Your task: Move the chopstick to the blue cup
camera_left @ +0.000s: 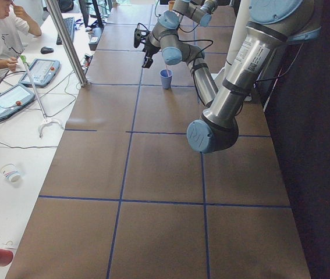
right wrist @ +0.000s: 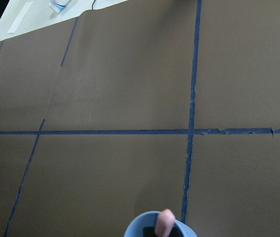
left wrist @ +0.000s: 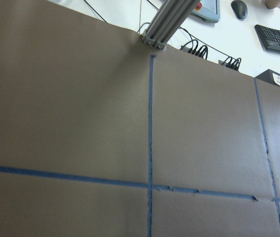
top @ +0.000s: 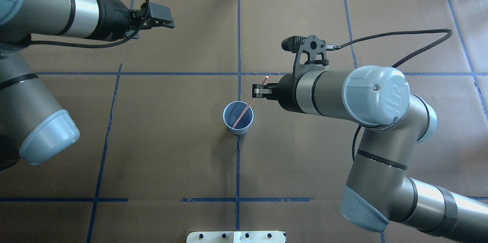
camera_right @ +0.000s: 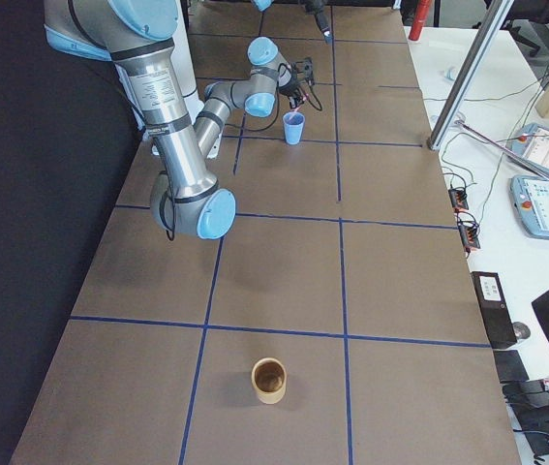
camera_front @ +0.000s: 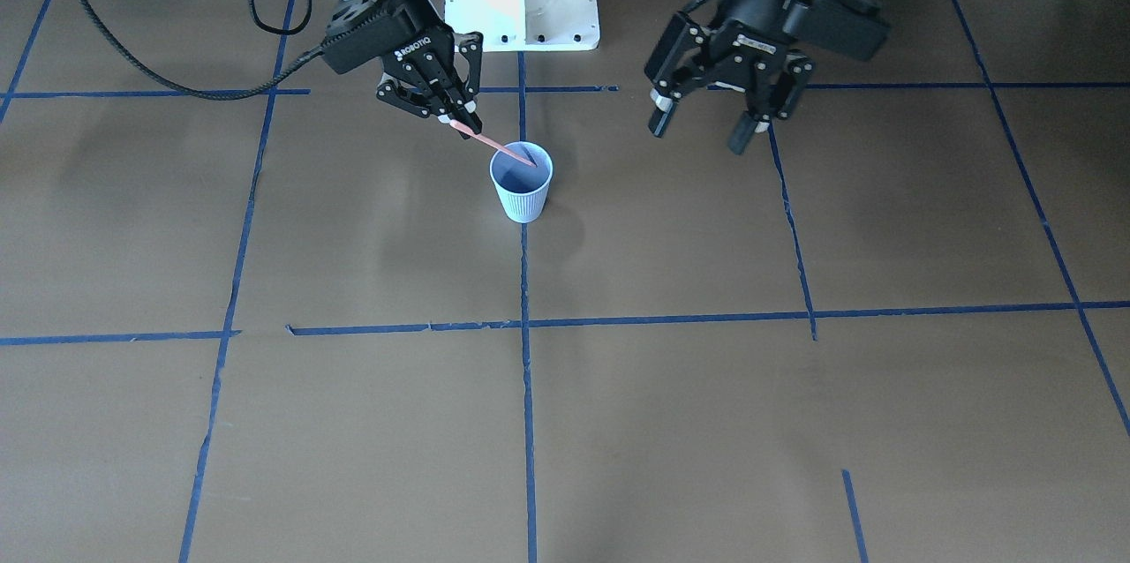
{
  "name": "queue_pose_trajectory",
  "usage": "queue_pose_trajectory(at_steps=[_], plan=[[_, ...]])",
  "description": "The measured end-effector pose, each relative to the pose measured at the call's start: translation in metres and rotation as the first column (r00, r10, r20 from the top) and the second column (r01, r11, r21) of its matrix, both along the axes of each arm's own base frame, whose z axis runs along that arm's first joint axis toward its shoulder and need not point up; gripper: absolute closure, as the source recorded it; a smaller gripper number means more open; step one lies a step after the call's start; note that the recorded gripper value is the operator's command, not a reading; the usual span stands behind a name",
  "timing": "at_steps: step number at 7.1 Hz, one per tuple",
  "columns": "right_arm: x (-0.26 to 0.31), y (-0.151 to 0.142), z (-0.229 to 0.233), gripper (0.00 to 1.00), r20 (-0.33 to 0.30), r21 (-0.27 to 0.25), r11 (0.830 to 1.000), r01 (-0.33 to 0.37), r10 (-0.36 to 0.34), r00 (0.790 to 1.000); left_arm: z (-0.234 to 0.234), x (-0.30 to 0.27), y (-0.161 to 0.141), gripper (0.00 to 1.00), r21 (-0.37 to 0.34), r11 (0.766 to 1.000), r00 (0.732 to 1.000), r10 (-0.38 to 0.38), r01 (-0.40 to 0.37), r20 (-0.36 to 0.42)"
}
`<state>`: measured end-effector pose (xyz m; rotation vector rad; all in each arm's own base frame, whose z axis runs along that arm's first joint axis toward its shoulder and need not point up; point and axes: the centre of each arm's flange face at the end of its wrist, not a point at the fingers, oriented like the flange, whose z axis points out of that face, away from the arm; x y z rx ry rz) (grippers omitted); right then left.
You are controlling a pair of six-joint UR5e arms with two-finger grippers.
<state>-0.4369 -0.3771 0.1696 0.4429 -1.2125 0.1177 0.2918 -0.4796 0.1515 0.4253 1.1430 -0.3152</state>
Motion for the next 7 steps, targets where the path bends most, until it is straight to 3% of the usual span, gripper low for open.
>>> queue_pose_trajectory(at_steps=[2,4,6,7], plan=[[-0.011,0.003,0.004,0.0,-0.011,-0.006,1.0,0.005,-0.005,1.0,0.016,-0.016,-0.027,0.0,-0.016,1.0,0.999,-0.013,0.014,0.032],[-0.003,0.002,0.0,0.0,-0.004,0.004,1.0,-0.001,0.001,1.0,0.031,-0.029,-0.042,0.0,0.025,1.0,0.995,-0.007,0.005,0.099],[0.038,-0.014,0.016,0.0,-0.007,-0.015,1.0,0.004,-0.004,1.0,0.091,-0.061,-0.06,0.0,0.093,0.992,0.963,0.055,-0.082,0.263],[0.068,-0.03,0.042,0.0,-0.033,-0.05,0.998,0.024,-0.026,0.999,0.141,-0.085,-0.069,0.0,0.101,0.981,0.927,0.118,-0.164,0.356]])
